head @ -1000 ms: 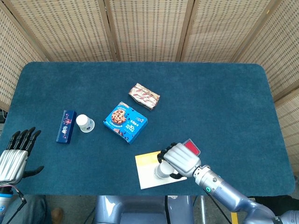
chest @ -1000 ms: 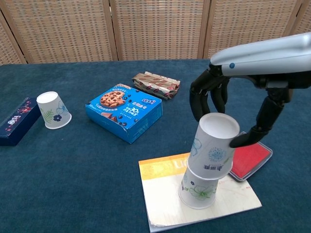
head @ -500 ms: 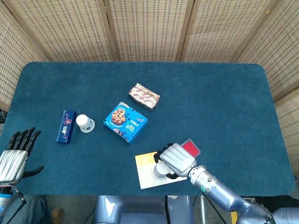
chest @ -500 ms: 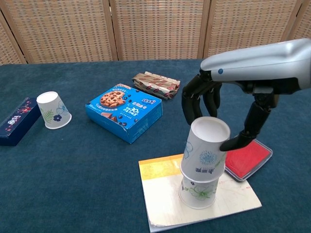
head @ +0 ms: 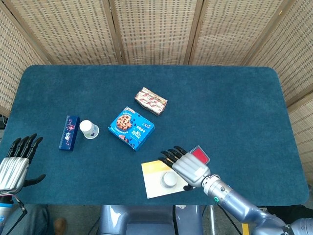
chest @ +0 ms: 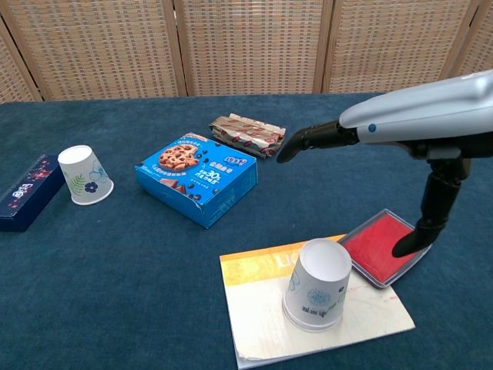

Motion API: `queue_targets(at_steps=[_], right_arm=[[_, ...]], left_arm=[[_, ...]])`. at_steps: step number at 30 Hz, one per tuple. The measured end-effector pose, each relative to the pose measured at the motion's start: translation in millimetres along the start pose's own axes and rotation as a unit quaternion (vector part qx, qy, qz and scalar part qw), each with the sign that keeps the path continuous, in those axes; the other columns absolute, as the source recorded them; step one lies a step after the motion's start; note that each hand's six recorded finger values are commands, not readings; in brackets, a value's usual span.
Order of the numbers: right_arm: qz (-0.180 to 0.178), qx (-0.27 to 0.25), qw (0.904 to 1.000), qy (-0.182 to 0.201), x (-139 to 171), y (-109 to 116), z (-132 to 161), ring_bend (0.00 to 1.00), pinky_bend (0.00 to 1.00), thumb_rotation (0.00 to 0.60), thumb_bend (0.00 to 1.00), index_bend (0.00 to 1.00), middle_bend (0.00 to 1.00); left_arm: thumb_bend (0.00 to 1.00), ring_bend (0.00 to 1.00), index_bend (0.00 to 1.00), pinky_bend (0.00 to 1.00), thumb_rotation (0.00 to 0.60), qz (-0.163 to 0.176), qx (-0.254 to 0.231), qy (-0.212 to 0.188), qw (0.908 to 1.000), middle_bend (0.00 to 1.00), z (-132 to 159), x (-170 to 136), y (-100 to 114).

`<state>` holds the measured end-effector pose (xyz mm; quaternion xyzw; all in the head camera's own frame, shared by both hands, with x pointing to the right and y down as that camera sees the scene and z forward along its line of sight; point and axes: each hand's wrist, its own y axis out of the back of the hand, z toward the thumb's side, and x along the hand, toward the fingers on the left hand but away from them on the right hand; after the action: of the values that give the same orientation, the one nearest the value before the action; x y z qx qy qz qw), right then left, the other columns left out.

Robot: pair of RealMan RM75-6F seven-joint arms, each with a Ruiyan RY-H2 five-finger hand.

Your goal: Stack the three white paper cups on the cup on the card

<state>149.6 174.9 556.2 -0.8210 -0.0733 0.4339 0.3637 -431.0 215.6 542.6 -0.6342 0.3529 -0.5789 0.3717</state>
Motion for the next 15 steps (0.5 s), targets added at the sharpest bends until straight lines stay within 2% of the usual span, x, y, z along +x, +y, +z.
queue_targets(at_steps=[4, 9, 12, 15], right_arm=[[-0.019, 0.020, 0.9995, -0.017, 4, 4, -14, 0.00, 0.00, 0.600, 0.00, 0.00, 0.00], [-0.081, 0.086, 0.9920, -0.044, 12, 11, -54, 0.00, 0.00, 0.600, 0.00, 0.01, 0.00], [-0.131, 0.143, 0.9796, -0.051, 19, 17, -87, 0.00, 0.00, 0.600, 0.00, 0.01, 0.00], [-0.165, 0.193, 0.9651, -0.065, 32, 16, -128, 0.00, 0.00, 0.600, 0.00, 0.01, 0.00]], left_arm=[[0.00, 0.00, 0.00, 0.00, 0.600, 0.006, -0.002, 0.004, 1.0000, 0.00, -2, 1, 2], [0.00, 0.00, 0.00, 0.00, 0.600, 0.023, 0.003, 0.001, 0.9997, 0.00, -6, 10, 7], [0.00, 0.00, 0.00, 0.00, 0.600, 0.034, 0.020, -0.005, 0.9992, 0.00, -8, 21, 10], [0.00, 0.00, 0.00, 0.00, 0.600, 0.032, 0.034, -0.014, 0.9988, 0.00, -8, 33, 12]])
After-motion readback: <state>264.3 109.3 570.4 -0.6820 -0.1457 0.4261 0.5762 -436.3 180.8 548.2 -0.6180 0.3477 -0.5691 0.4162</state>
